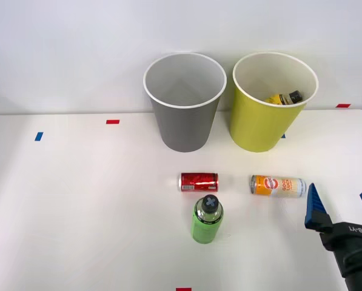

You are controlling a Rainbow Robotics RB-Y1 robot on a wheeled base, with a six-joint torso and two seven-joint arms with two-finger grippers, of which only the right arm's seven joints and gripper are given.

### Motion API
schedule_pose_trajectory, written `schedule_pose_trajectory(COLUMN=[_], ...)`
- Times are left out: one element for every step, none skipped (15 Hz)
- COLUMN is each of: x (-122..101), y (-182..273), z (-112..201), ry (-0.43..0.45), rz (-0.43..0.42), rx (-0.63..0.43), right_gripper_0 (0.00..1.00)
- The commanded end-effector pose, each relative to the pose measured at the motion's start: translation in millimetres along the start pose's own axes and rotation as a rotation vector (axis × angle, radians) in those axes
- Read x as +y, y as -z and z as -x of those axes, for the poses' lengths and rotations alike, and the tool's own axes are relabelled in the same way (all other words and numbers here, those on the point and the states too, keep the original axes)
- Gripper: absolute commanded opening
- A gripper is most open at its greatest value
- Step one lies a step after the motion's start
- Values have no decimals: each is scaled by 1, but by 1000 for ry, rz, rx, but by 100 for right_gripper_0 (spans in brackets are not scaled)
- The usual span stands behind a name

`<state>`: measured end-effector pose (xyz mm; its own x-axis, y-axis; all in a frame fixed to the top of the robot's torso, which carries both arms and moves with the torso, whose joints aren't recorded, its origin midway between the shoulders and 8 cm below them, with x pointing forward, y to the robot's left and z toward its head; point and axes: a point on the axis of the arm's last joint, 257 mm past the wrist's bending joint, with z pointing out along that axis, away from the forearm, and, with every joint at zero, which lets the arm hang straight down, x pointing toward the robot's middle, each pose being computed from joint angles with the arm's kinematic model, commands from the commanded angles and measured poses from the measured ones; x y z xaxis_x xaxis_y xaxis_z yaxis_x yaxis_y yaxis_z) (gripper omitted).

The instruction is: Put cans in the gray bin, plastic bottles in the light green bin

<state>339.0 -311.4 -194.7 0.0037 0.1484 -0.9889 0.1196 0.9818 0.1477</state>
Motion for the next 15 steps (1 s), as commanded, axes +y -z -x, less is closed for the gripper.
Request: schedule_pose_trajectory(x=[-12, -13, -14, -18, -21, -26, -30, -32, -31, -28, -23, -17, -10, -6, -2], y=[9, 9, 10, 11, 14, 16, 18, 20, 22, 25, 27, 30, 35, 38, 42], z=[-7, -8, -8, -8, -15, -25, -32, -35, -41, -50, -54, -61, -68, -71, -74], ry=[35, 41, 48, 66, 76, 83, 148, 182, 209, 243, 257, 243, 236, 233, 236], rz=[-24, -24, -27, -34, -44, -61, -72, -80, -80, -73, -59, -42, -17, -2, 16], rx=[25, 27, 29, 31, 45, 64, 57, 39, 35, 36, 30, 27, 15, 6, 0], right_gripper_0=[100, 100, 100, 100, 100, 100, 100, 100, 100, 100, 100, 100, 100, 100, 100])
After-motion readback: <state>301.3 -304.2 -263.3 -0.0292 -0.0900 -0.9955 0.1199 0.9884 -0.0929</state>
